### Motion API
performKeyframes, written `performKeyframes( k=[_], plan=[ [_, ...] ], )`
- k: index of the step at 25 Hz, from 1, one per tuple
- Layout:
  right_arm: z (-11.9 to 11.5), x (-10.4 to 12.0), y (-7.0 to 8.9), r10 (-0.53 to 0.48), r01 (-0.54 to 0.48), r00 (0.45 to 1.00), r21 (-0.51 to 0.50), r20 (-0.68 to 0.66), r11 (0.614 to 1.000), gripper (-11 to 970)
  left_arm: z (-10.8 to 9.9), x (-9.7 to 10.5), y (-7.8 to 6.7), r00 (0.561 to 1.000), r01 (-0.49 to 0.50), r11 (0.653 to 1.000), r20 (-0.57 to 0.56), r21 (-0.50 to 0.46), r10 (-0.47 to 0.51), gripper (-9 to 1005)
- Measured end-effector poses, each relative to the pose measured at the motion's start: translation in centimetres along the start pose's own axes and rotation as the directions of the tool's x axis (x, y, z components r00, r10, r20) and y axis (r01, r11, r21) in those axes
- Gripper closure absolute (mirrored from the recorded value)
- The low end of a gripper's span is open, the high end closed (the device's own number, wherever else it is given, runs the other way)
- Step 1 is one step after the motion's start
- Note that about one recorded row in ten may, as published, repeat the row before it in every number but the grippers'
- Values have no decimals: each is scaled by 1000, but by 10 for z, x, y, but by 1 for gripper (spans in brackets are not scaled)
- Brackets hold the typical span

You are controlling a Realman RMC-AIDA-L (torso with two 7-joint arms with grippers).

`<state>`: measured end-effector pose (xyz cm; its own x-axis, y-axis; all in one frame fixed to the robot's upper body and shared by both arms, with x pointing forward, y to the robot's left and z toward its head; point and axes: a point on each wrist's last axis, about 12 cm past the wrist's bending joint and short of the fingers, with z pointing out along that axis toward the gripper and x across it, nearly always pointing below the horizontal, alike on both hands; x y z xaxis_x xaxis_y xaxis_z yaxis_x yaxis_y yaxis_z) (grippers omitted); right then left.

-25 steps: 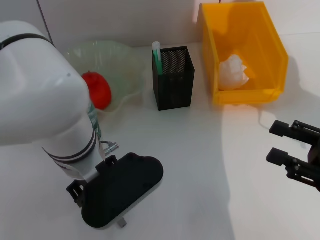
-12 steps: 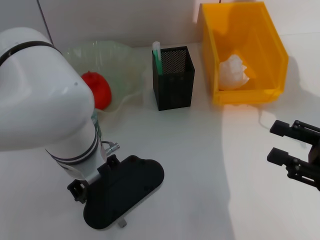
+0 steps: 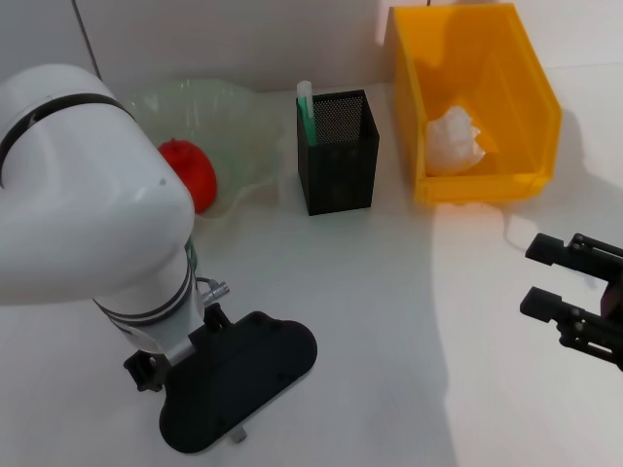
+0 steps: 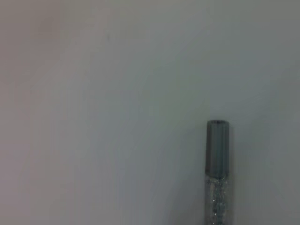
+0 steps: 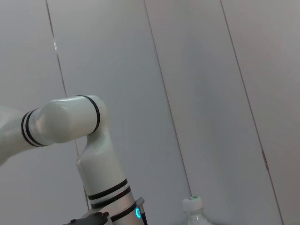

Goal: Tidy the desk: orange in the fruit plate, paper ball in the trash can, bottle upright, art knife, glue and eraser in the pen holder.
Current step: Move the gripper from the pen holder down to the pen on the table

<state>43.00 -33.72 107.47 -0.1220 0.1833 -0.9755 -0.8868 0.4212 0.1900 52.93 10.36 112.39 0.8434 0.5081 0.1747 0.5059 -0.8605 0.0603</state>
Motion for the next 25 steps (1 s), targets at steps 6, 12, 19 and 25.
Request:
performKeyframes(
  k=[6,12,19,25],
  plan=[
    [1,-1,-1,-2,2,1000,-2,0,1000,337,1,-3,1,1000,-11,1000,-9,7,12,580],
    [0,-1,-1,-5,5,1000,-2,-3,1000,337,2,-4,4,1000,-19,1000,-15,19,20,663],
    [-3,-2,-1,-6,6,1000,1,-5,1000,336,4,-5,5,1000,-23,999,-18,30,24,663],
    [-3,-2,0,-6,6,1000,-3,-2,1000,336,5,-6,5,999,-42,999,-30,35,43,724]
  ],
)
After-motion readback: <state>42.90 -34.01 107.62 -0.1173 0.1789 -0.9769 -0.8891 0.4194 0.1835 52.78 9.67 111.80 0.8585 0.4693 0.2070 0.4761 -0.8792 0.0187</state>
